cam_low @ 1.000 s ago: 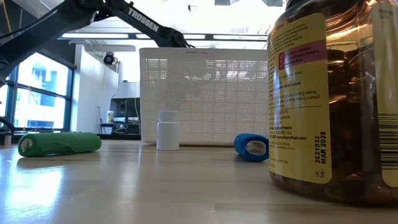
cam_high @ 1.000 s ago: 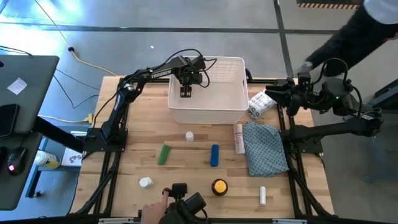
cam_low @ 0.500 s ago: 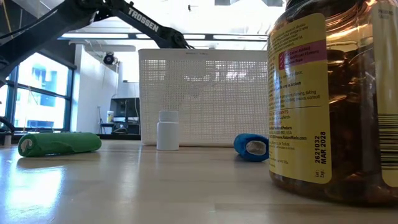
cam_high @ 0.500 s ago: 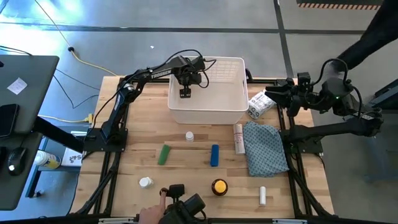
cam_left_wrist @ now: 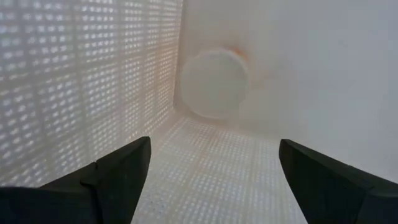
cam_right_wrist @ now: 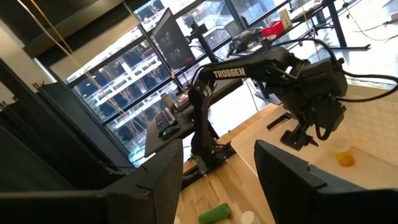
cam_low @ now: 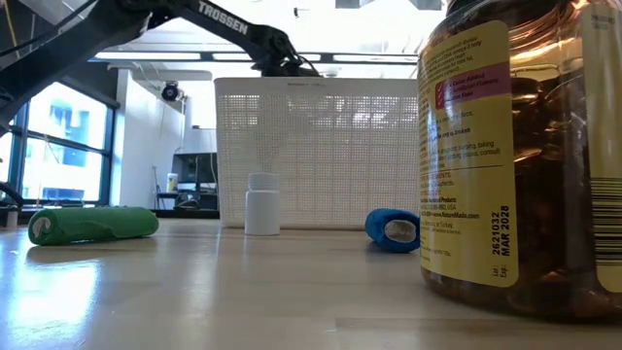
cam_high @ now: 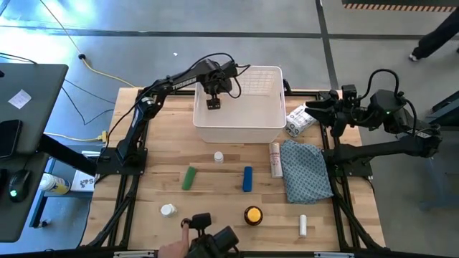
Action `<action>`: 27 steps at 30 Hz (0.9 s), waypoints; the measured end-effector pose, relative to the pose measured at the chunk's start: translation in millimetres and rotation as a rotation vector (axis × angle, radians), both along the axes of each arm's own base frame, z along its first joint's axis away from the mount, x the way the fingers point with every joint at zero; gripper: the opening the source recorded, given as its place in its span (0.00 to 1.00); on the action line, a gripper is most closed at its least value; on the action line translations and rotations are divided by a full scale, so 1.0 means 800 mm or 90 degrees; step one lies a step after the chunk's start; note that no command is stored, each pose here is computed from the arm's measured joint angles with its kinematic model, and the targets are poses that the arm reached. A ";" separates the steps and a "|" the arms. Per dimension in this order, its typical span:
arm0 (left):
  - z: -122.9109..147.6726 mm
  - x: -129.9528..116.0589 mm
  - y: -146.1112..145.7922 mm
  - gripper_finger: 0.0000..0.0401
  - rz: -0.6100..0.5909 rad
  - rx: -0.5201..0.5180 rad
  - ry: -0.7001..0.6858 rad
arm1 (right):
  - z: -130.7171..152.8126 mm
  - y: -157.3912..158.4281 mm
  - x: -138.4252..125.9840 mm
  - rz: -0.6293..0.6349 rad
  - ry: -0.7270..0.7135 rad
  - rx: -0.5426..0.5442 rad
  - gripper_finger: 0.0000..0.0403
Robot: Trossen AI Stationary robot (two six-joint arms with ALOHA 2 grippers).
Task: Pick & place medical supplies in basket/bin
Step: Put the yellow medicine bottle into the white bin
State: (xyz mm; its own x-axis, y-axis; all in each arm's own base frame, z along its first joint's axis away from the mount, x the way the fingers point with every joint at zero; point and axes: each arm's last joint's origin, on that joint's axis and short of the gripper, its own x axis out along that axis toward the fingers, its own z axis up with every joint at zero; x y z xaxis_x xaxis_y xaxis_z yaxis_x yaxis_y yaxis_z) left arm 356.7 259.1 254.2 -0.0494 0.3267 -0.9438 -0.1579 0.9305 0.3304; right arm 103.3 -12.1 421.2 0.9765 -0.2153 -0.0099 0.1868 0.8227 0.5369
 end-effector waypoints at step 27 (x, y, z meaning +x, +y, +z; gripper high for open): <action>0.171 -0.016 -0.074 0.83 0.086 0.080 -0.267 | -0.013 -0.003 0.022 -0.025 0.066 0.020 0.47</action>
